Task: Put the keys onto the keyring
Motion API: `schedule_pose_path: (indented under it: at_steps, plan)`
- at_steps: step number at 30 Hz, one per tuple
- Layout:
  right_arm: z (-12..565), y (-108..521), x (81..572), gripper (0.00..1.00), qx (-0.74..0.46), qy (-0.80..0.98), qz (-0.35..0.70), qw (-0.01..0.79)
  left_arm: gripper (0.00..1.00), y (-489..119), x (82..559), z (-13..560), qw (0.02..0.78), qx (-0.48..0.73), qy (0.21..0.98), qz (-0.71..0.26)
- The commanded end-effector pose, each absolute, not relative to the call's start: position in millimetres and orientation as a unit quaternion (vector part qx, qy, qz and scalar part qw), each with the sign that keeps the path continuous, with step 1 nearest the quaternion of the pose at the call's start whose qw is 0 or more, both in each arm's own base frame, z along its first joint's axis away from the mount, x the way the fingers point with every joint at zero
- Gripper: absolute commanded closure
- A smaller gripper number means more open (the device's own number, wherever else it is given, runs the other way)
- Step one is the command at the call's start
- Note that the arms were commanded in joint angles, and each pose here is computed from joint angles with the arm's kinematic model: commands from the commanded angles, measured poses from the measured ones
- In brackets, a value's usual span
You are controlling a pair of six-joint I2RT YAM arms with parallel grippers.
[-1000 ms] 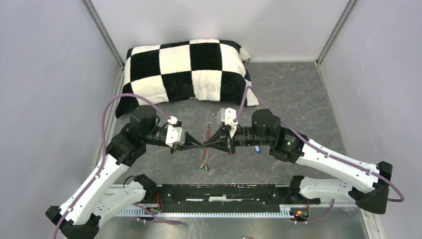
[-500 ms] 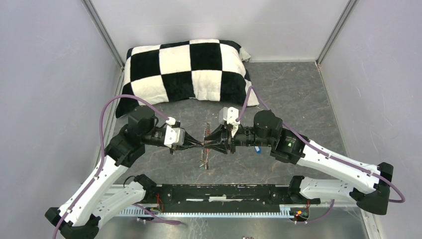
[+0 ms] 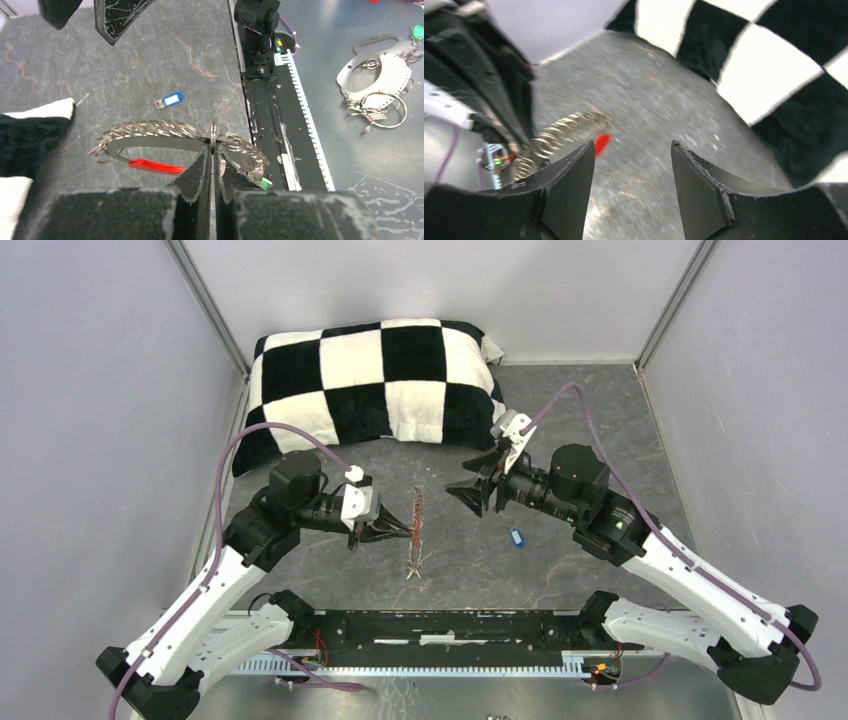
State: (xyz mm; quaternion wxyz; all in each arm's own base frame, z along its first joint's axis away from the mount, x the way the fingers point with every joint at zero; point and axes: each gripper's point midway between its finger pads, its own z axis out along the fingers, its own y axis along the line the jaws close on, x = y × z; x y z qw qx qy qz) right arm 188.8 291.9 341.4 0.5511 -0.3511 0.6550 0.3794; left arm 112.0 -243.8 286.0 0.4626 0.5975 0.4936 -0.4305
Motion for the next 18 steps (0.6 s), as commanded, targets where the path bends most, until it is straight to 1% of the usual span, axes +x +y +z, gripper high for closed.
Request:
schedule_pose_path:
  at_steps: [1, 4, 8, 10, 15, 18]
  plan:
    - [269, 238, 219, 0.35, -0.256, 0.763, 0.269, 0.53, 0.98, -247, 120, 291, 0.477, 0.575, 0.503, -0.435]
    - [195, 205, 221, 0.34, -0.223, 0.818, 0.205, 0.488, 0.98, -248, 127, 285, 0.48, 0.566, 0.514, -0.429]
    - [116, 175, 217, 0.33, -0.186, 0.859, 0.153, 0.452, 0.98, -247, 133, 268, 0.47, 0.57, 0.527, -0.42]
    - [92, 165, 216, 0.33, -0.184, 0.867, 0.137, 0.443, 0.98, -245, 136, 261, 0.465, 0.574, 0.533, -0.412]
    - [66, 146, 223, 0.28, -0.166, 0.879, 0.098, 0.436, 0.98, -242, 135, 251, 0.446, 0.581, 0.543, -0.41]
    - [56, 141, 228, 0.29, -0.16, 0.884, 0.092, 0.429, 0.98, -241, 132, 250, 0.447, 0.583, 0.541, -0.411]
